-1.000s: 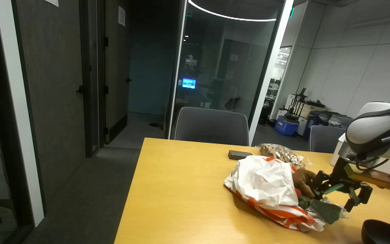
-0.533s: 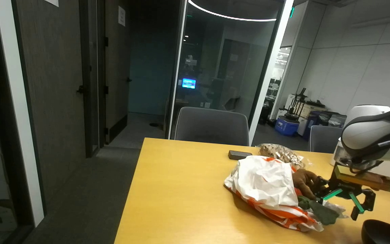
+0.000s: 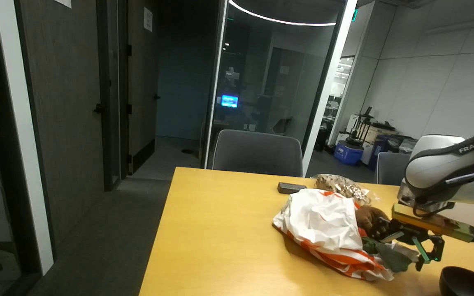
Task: Put the items on the table in the plastic bag
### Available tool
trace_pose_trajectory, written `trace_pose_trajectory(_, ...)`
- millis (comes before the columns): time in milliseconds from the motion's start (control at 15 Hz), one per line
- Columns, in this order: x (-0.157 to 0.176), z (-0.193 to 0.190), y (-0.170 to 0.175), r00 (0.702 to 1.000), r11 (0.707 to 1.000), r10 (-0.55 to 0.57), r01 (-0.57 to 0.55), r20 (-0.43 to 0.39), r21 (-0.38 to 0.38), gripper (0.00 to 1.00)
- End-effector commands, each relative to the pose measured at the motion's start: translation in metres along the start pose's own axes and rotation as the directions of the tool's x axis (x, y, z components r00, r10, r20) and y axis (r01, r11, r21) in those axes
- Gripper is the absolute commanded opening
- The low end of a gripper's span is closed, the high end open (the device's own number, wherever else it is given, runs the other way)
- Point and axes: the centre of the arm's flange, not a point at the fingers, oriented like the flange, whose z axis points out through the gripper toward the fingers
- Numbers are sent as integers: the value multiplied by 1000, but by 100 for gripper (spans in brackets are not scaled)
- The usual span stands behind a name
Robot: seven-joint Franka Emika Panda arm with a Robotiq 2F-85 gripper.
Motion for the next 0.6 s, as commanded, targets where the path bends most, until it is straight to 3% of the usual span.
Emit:
trace_pose_trajectory(0,13,1,-3,998,998,60,-59,-24,34,74)
trace_pose_trajectory(533,16,0,-1,995,996,67,-62,-70,63,11)
